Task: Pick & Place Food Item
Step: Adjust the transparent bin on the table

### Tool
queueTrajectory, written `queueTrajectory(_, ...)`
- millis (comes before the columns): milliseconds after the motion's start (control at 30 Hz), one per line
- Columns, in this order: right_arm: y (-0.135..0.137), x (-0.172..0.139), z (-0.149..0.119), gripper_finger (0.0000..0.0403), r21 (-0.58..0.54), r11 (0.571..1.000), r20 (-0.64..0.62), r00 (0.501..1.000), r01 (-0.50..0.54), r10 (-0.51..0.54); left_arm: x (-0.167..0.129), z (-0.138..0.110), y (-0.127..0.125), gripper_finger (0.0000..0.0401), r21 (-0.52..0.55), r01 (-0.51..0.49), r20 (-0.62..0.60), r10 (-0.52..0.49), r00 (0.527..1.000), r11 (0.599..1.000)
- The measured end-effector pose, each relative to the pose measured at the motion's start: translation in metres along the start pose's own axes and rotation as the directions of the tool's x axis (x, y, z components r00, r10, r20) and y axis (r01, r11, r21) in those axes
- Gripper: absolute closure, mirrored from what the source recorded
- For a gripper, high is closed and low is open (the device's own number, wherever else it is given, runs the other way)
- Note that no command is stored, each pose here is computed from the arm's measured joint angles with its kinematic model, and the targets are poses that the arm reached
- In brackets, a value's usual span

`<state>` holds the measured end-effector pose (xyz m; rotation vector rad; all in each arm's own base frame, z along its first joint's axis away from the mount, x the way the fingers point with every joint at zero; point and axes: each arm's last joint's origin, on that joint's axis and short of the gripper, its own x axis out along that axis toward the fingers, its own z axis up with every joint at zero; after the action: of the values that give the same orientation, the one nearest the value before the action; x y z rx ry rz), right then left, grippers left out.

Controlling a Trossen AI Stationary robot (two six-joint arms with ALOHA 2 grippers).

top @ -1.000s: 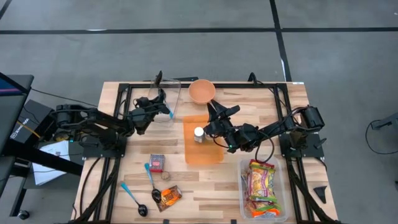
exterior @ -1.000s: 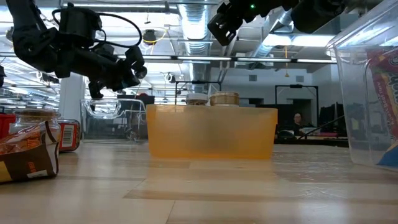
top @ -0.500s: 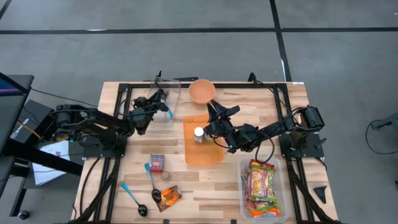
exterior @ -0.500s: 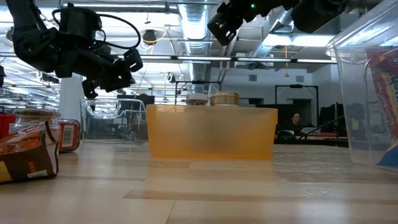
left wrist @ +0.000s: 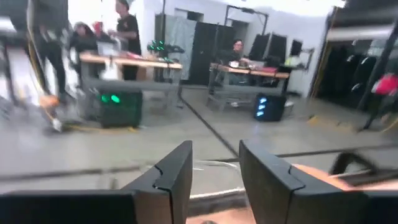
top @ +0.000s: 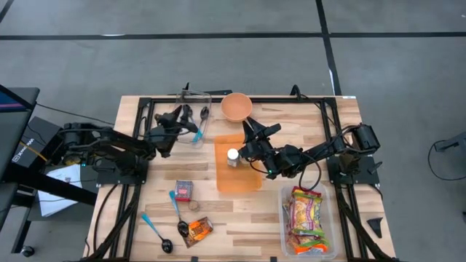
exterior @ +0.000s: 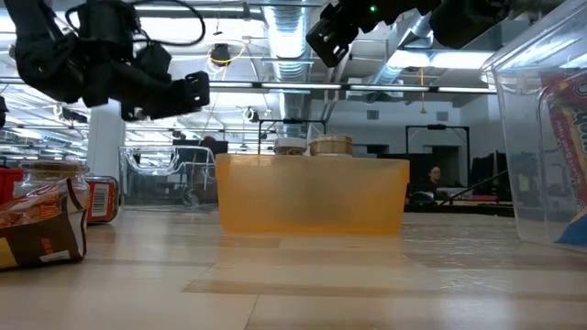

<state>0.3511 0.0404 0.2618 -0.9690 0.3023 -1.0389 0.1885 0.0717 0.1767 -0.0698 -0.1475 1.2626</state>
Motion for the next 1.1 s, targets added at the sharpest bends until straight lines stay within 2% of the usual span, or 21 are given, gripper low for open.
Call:
queueTrajectory(100,0.000,0.000,0.000,0.0288,0.000,1.000,-0.001,1.000,0.000,0.000,-0.009,0.011,0.003,0.0302,0.158,-0.128,0.010,0.128,0.992,0.979)
queueTrajectory(233,0.000,0.000,0.000,0.0288,-0.001,1.000,-0.002,1.000,0.000,0.000,-0.028,0.035,0.008,0.0355,0.360,-0.271,0.006,0.288,0.958,0.893)
queueTrajectory(300,0.000,0.000,0.000,0.0288,-0.001,1.000,-0.002,1.000,0.000,0.000,-0.038,0.050,0.011,0.0386,0.422,-0.301,-0.019,0.340,0.940,0.855)
queueTrajectory(433,0.000,0.000,0.000,0.0288,-0.001,1.000,-0.002,1.000,0.000,0.000,-0.057,0.066,0.015,0.0397,0.375,-0.211,-0.038,0.243,0.969,0.903)
queueTrajectory(767,0.001,-0.004,0.002,0.0288,0.002,1.000,0.008,1.000,-0.008,0.008,-0.059,0.069,0.016,0.0401,0.339,-0.200,-0.038,0.225,0.974,0.919)
queueTrajectory(833,0.001,-0.004,0.002,0.0288,0.002,1.000,0.010,1.000,-0.008,0.008,-0.060,0.077,0.012,0.0401,0.295,-0.133,-0.008,0.142,0.990,0.946)
queueTrajectory(900,0.000,-0.002,0.001,0.0288,0.001,1.000,0.006,1.000,-0.004,0.004,-0.061,0.093,0.005,0.0400,0.213,0.021,0.080,-0.039,0.996,0.977)
queueTrajectory(933,0.000,-0.001,0.000,0.0288,0.001,1.000,0.003,1.000,-0.001,0.001,-0.061,0.105,0.001,0.0400,0.169,0.119,0.145,-0.144,0.979,0.979)
queueTrajectory(1033,0.000,0.001,-0.001,0.0288,-0.001,1.000,-0.002,1.000,0.002,-0.002,-0.061,0.144,-0.015,0.0401,0.125,0.367,0.310,-0.388,0.868,0.922)
queueTrajectory(1100,0.000,0.001,-0.001,0.0288,-0.001,1.000,-0.001,1.000,0.002,-0.002,-0.059,0.170,-0.029,0.0400,0.186,0.442,0.286,-0.479,0.830,0.878)
